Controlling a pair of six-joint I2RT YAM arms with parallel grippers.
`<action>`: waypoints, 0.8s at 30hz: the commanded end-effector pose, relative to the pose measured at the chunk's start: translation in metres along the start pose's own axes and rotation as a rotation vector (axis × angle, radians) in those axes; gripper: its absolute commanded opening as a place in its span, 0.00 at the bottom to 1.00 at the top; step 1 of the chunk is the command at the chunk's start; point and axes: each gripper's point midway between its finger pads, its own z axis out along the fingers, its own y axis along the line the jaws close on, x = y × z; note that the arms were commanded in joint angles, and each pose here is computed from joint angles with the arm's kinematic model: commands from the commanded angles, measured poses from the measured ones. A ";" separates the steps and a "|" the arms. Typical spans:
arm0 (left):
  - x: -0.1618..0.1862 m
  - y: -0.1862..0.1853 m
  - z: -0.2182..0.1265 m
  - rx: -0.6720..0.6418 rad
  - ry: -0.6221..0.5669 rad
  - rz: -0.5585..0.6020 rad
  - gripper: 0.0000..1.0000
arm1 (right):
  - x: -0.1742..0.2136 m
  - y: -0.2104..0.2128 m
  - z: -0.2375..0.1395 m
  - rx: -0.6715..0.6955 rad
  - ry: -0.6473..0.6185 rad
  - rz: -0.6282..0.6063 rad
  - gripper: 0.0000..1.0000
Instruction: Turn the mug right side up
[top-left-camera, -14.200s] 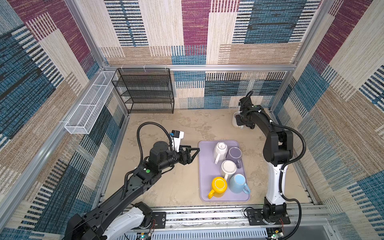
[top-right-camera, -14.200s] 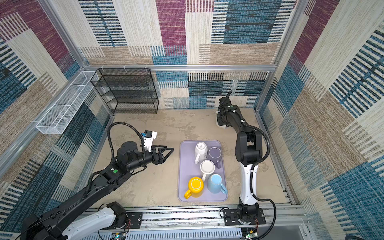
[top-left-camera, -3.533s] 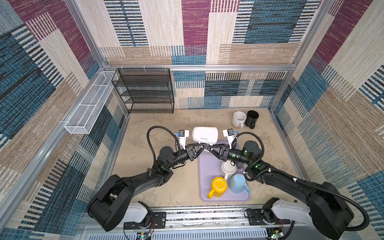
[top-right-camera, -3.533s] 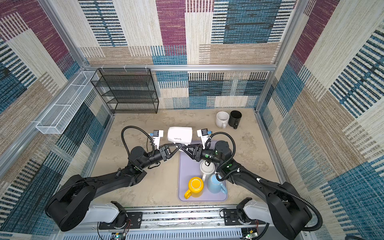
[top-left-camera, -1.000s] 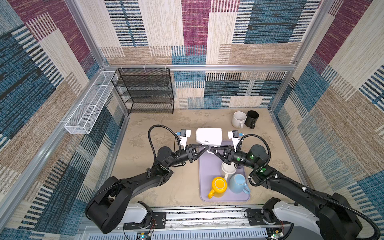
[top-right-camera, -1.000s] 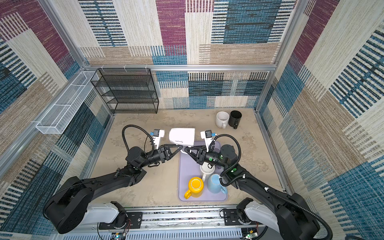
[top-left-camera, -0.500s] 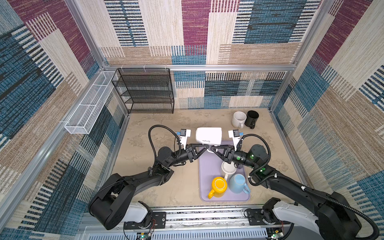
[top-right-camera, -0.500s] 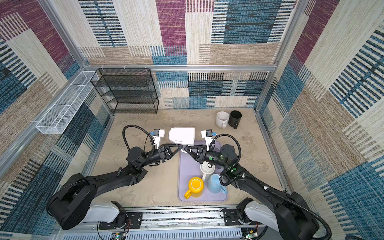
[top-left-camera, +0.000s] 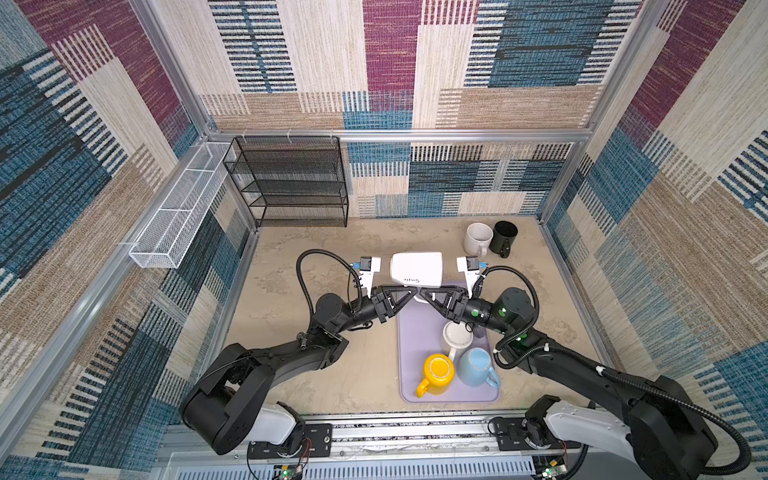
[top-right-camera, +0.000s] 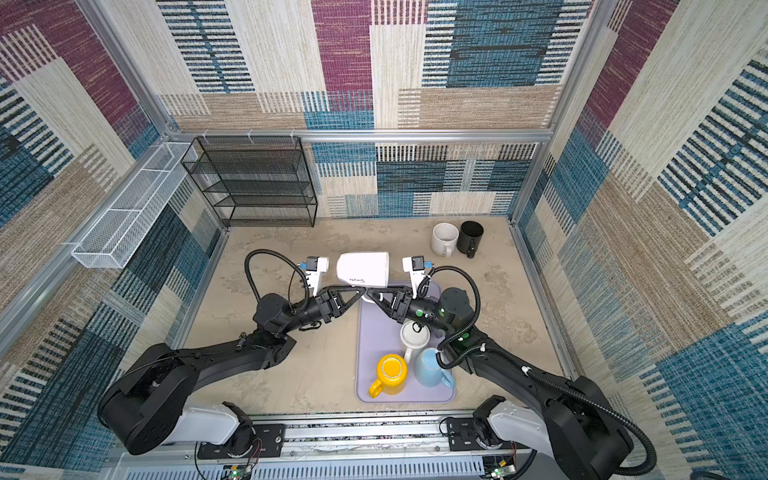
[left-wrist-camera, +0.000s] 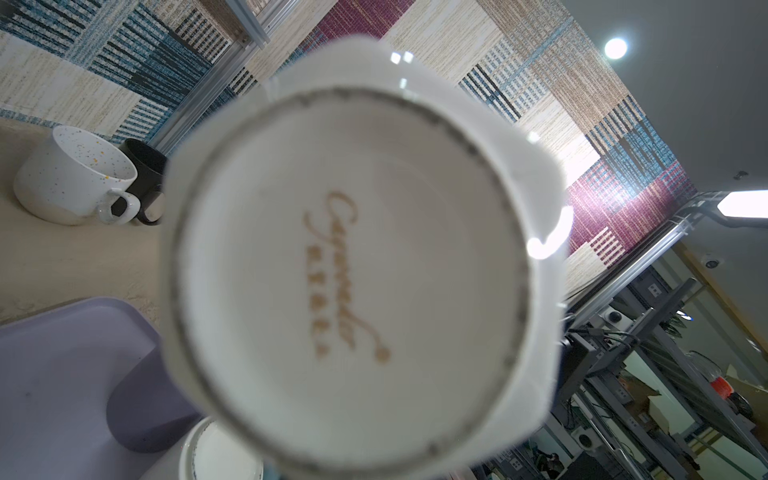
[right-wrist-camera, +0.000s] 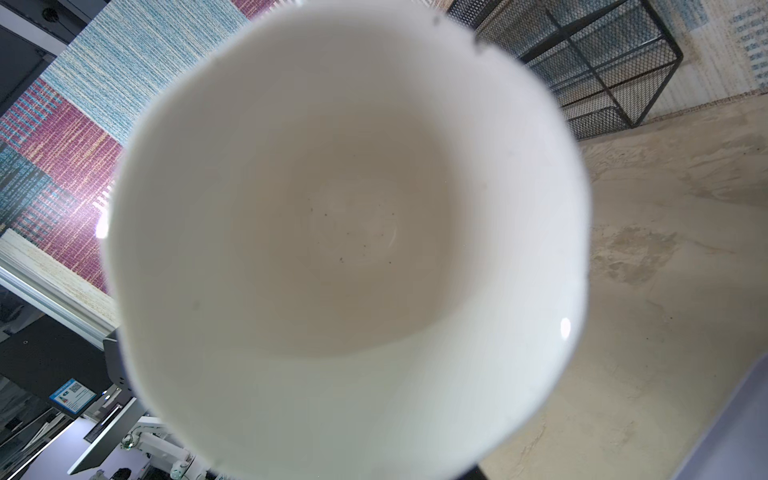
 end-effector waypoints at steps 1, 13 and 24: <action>-0.006 -0.017 0.001 0.068 -0.012 0.035 0.00 | -0.016 0.022 0.001 -0.078 -0.055 -0.053 0.28; -0.005 -0.015 0.001 0.066 -0.007 0.029 0.00 | -0.018 0.024 -0.001 -0.077 -0.068 -0.059 0.19; -0.004 -0.015 0.001 0.068 -0.003 0.030 0.01 | -0.018 0.021 -0.004 -0.057 -0.079 -0.048 0.00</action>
